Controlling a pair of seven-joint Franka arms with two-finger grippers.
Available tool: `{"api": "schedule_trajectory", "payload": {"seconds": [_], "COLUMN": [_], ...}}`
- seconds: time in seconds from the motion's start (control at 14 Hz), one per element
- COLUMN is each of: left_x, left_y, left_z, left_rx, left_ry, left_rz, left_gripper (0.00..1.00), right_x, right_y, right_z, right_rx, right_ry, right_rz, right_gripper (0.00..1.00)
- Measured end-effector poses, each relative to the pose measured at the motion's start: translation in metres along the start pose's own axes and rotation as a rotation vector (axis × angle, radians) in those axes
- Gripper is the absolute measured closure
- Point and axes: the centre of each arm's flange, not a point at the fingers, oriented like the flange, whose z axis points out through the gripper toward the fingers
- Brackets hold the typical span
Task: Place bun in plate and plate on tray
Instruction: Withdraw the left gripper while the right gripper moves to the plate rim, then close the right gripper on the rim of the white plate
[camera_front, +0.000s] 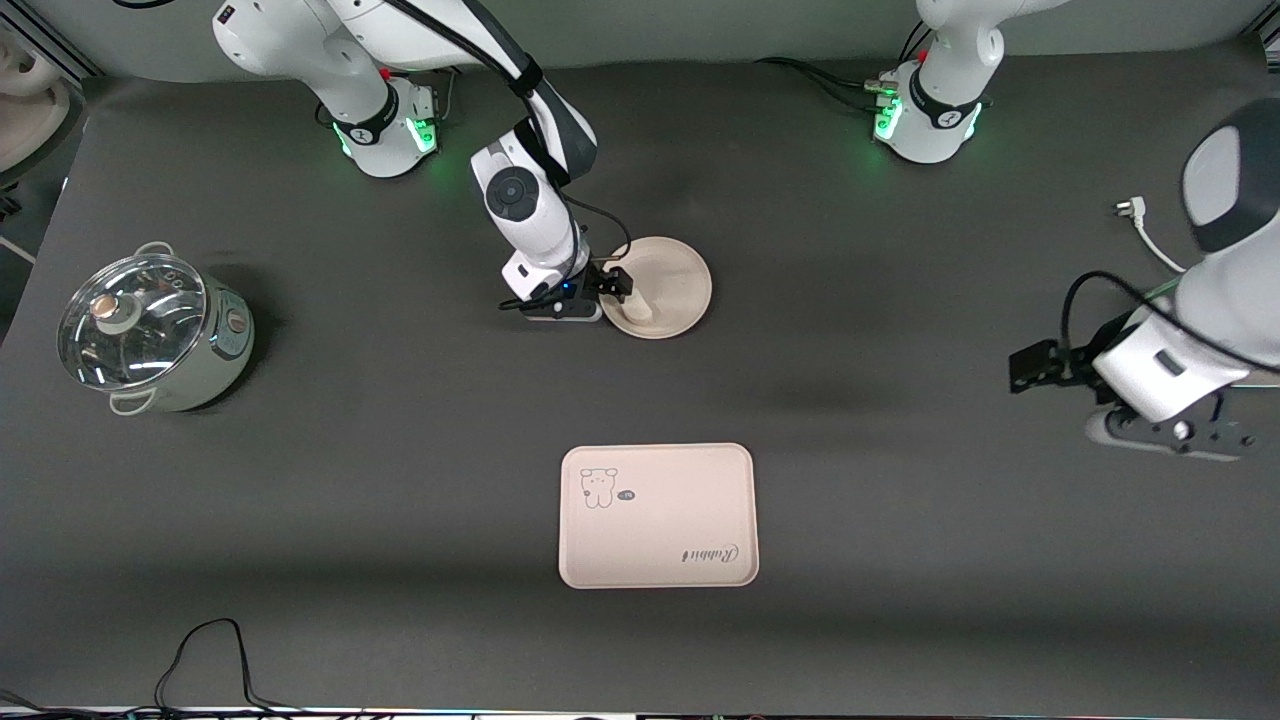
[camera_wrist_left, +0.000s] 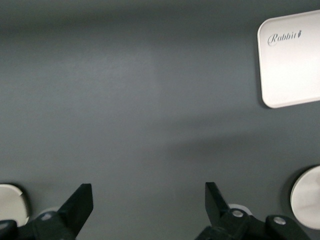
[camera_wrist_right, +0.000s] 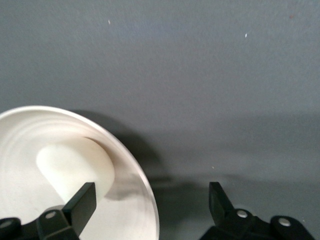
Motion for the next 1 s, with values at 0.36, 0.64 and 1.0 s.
{"api": "schedule_trajectory", "payload": {"seconds": [0.36, 0.64, 1.0], "left_x": [-0.062, -0.108, -0.114], "left_y": [-0.017, -0.008, -0.009], "left_z": [-0.036, -0.048, -0.045], "left_rx": [0.047, 0.067, 0.067], "left_ry": [0.000, 0.006, 0.003], "left_rz": [0.016, 0.004, -0.001], "left_gripper": [0.00, 0.00, 0.00], "right_x": [-0.011, -0.016, -0.012], "right_y": [-0.002, 0.004, 0.007], "right_z": [0.006, 0.011, 0.009], "right_rx": [-0.013, -0.029, -0.029], "right_ry": [-0.011, -0.026, -0.023], "right_rz": [-0.017, -0.030, -0.052], "right_gripper": [0.00, 0.00, 0.00]}}
